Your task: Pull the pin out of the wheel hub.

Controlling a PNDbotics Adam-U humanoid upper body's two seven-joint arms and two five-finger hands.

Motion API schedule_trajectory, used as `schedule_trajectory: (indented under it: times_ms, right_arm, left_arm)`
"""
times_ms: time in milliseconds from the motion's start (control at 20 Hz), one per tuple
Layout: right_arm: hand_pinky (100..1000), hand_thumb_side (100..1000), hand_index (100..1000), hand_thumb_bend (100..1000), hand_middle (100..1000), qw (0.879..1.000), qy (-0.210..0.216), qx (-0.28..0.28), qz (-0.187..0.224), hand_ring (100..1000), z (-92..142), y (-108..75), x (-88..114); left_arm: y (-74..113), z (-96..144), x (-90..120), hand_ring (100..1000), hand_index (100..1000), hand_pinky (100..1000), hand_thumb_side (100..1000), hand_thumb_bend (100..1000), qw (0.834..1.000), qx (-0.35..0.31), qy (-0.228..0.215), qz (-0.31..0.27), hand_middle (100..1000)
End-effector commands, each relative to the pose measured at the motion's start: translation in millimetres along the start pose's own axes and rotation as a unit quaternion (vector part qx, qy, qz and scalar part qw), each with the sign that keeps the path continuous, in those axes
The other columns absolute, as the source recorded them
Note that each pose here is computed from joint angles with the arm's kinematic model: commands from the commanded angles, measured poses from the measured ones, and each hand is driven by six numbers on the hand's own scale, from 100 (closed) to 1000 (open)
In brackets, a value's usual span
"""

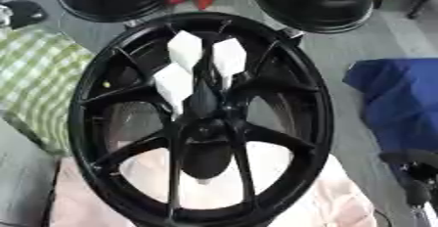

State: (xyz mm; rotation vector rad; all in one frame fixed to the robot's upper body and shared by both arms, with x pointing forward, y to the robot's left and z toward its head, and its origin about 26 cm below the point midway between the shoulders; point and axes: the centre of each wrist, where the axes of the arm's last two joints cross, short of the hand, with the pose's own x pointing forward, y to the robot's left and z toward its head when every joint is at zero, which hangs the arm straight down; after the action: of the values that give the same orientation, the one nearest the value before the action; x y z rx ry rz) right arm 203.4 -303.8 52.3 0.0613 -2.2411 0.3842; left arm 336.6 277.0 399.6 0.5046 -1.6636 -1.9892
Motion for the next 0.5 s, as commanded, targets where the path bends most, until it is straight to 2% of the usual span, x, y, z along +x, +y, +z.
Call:
schedule_trajectory:
  times_ms: [50, 200, 300, 500]
  right_arm:
    - [811, 305, 780, 101, 642, 1.000, -0.003, 0.005, 0.004, 754, -2.6, -0.3, 2.8]
    - [812, 306, 780, 100, 642, 1.000, -0.001, 0.007, 0.002, 754, -3.4, 0.5, 2.6]
    - [812, 307, 780, 100, 642, 1.000, 0.000, 0.009, 0.002, 754, -3.6, 0.8, 2.6]
    - [813, 308, 780, 100, 642, 1.000, 0.002, 0.010, 0.000, 754, -4.1, 1.2, 2.5]
  left_arm:
    - [5.2, -6.0, 0.6, 746, 870, 844, 311, 385, 1.000, -0.008, 0.005, -0.024, 714]
    - [4.0, -16.1, -2.0, 733, 875, 842, 293, 406, 1.000, -0.015, -0.002, -0.027, 698]
    - [2.3, -22.2, -4.2, 680, 878, 833, 325, 407, 0.999, -0.021, -0.004, -0.026, 685]
    - [-3.3, -32.9, -5.5, 638, 849, 829, 330, 413, 0.999, -0.036, -0.016, -0.025, 677]
